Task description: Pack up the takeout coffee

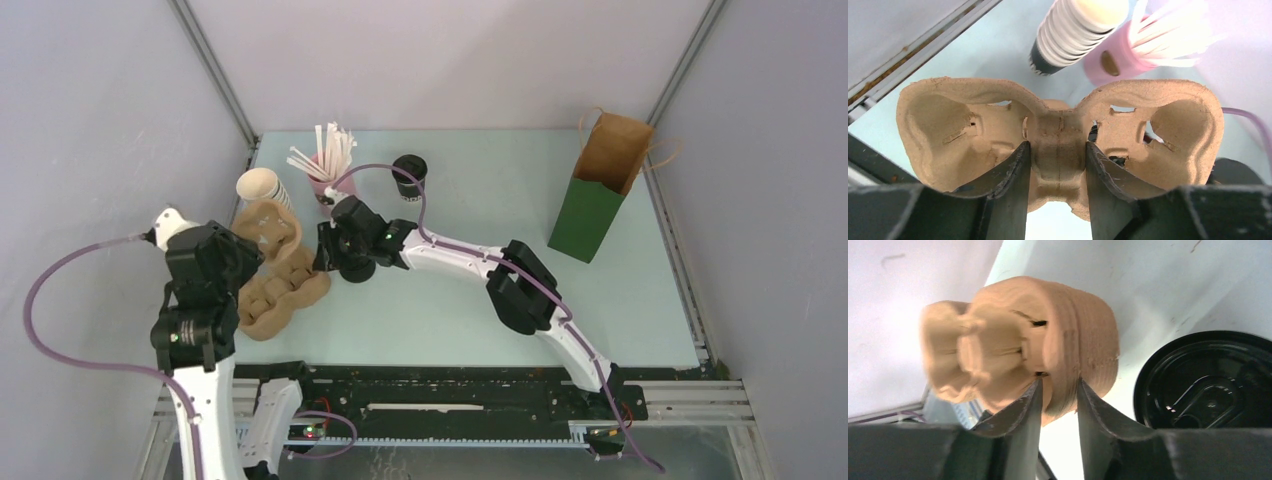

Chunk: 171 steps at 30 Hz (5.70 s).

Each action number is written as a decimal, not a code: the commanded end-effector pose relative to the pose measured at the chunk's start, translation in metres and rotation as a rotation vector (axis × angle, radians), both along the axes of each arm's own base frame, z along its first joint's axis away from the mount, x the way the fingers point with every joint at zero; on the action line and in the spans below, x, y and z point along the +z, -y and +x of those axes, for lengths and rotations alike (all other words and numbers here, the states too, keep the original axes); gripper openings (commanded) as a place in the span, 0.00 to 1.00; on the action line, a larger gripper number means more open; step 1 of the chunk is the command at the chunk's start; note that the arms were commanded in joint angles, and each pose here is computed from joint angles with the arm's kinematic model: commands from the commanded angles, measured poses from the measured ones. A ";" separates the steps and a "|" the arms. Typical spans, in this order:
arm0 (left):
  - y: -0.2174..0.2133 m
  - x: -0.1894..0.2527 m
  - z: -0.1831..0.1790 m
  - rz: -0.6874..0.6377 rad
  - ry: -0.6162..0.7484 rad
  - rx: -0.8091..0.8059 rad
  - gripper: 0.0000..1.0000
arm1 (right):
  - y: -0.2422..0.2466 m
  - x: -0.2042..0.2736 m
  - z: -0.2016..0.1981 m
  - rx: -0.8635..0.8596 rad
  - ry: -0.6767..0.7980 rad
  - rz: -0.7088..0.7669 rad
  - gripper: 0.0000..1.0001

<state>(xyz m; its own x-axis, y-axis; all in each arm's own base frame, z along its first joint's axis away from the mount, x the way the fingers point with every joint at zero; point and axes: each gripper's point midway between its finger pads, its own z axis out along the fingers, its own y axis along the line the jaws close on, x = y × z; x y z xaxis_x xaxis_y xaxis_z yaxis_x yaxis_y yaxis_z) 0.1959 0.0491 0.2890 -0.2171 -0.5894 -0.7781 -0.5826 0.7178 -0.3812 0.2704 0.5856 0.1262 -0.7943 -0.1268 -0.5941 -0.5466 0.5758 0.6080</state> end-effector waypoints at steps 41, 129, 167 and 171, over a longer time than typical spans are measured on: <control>0.153 0.040 0.018 -0.005 0.156 -0.889 0.23 | 0.592 0.242 0.087 -1.113 0.287 -0.464 0.85; 0.248 0.048 0.008 0.466 0.358 -1.195 0.16 | 0.328 0.169 0.015 -0.132 0.831 -0.535 0.00; 0.366 0.018 -0.023 -0.161 0.578 -1.745 0.16 | 0.321 0.177 0.014 -0.123 0.745 -0.361 0.00; 0.357 0.010 -0.021 -0.149 0.578 -1.700 0.15 | 0.327 0.178 0.015 -0.134 0.735 -0.356 0.00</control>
<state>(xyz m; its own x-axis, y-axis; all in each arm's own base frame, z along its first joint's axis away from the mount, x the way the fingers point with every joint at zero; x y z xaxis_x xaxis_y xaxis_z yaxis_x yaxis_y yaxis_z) 0.1777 -0.3136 0.2866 -0.3717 -0.0337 -0.9278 0.8857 0.2867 -0.3652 0.2827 0.2610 0.2709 -0.2802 -0.4290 -0.8588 -0.6651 0.7319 -0.1486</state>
